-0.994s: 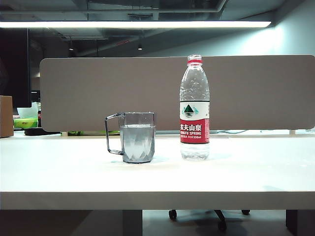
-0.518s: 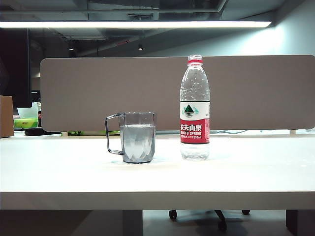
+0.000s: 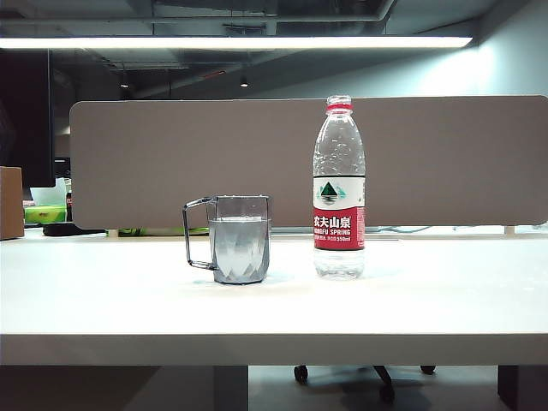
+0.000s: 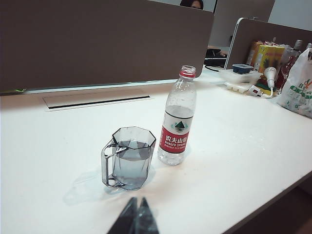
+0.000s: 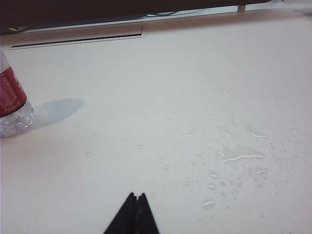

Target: Pick up the mineral water bottle on the table and pour water into the mug until it's half full.

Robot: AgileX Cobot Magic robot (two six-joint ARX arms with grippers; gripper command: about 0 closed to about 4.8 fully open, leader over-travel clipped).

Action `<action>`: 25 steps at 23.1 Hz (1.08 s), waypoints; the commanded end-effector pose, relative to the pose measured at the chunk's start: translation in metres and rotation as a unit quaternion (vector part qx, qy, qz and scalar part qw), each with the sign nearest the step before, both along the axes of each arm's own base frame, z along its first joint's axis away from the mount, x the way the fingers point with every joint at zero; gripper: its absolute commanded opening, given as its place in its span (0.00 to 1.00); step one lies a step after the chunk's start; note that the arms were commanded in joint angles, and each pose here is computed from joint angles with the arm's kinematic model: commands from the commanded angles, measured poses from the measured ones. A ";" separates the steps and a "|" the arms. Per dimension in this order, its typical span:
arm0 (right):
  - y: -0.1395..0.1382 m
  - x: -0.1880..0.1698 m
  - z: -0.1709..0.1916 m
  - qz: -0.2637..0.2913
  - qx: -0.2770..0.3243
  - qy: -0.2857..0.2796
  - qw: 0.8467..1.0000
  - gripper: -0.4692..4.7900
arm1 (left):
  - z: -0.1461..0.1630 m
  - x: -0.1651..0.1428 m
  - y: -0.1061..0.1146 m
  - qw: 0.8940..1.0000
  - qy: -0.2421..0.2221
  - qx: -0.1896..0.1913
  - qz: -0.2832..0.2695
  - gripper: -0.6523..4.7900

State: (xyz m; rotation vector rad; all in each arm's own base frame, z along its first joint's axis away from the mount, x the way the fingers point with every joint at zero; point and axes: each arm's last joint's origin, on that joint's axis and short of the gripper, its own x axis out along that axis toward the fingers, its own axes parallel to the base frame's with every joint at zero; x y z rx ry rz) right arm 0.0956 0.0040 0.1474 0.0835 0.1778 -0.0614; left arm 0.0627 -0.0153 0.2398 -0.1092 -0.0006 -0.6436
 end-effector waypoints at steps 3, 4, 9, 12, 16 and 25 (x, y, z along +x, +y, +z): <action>0.000 0.000 0.001 -0.001 -0.001 -0.005 1.000 0.08 | 0.001 0.000 0.000 1.000 -0.006 0.001 -0.002 0.11; 0.000 0.000 0.000 -0.001 -0.001 -0.005 1.000 0.08 | 0.001 0.000 0.000 1.000 -0.006 0.001 -0.002 0.11; 0.000 0.000 0.000 0.001 -0.001 -0.004 1.000 0.08 | 0.001 0.000 0.000 1.000 -0.006 0.001 -0.002 0.11; 0.000 0.000 0.000 0.001 -0.001 -0.004 1.000 0.08 | 0.001 0.000 0.000 1.000 -0.006 0.001 -0.002 0.11; 0.000 0.000 0.000 0.009 -0.011 -0.002 1.000 0.08 | 0.001 0.000 0.000 1.000 -0.006 0.001 -0.002 0.11; 0.001 0.000 0.000 0.032 -0.074 0.001 0.997 0.08 | 0.001 0.000 0.000 1.000 -0.006 0.001 -0.002 0.11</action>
